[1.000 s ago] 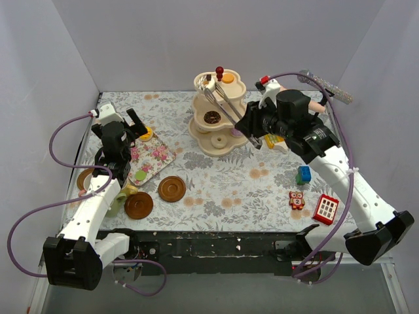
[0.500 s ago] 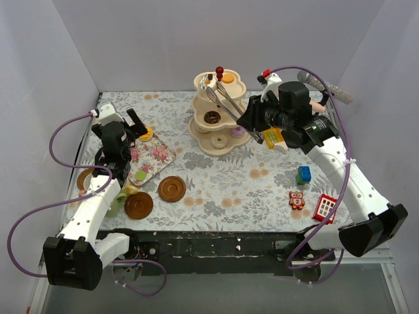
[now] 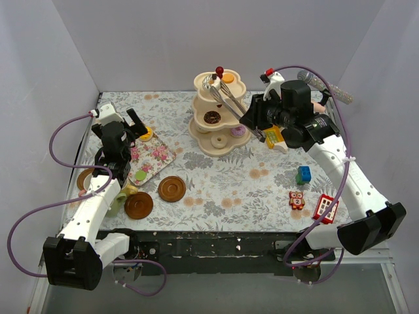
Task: Serve the afternoon tea
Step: Place the desert on the desert table.
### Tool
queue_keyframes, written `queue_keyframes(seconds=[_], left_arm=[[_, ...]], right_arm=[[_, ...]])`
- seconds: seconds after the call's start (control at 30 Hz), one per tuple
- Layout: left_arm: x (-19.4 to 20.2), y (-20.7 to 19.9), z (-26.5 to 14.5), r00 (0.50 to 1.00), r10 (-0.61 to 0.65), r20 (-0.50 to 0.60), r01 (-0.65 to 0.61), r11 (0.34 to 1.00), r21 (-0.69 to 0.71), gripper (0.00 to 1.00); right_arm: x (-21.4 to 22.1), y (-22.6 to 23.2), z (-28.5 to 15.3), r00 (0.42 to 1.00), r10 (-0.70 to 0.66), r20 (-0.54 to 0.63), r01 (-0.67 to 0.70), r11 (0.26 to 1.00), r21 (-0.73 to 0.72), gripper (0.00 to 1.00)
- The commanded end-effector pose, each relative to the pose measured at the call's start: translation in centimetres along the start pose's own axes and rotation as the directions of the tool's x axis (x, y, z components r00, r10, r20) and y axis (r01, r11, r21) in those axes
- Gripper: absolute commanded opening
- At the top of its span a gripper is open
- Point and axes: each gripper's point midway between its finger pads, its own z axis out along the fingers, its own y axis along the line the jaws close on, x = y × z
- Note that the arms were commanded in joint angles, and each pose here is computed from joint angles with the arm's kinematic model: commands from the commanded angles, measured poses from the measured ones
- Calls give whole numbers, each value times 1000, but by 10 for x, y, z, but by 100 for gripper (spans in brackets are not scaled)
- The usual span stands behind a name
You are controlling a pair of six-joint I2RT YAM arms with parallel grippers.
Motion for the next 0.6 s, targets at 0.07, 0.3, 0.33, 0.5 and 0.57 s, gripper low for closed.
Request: queue_keyframes(seconds=[0.07, 0.3, 0.33, 0.5, 0.57], left_arm=[[2, -1, -2, 1000, 3, -5, -3, 1000, 8, 98], [3, -1, -2, 1000, 3, -5, -3, 1000, 8, 98], [1, -2, -2, 1000, 1, -1, -1, 1000, 9, 98], [1, -1, -2, 1000, 1, -1, -1, 1000, 8, 98], [1, -1, -1, 1000, 2, -3, -2, 1000, 7, 98]], right_arm=[[-8, 0, 3, 1000, -11, 29, 12, 1000, -20, 19], [-5, -2, 6, 1000, -4, 16, 5, 1000, -19, 20], [-6, -2, 6, 1000, -3, 18, 4, 1000, -18, 20], [-5, -4, 6, 1000, -2, 13, 3, 1000, -14, 21], [-5, -3, 6, 1000, -1, 13, 1, 1000, -16, 23]])
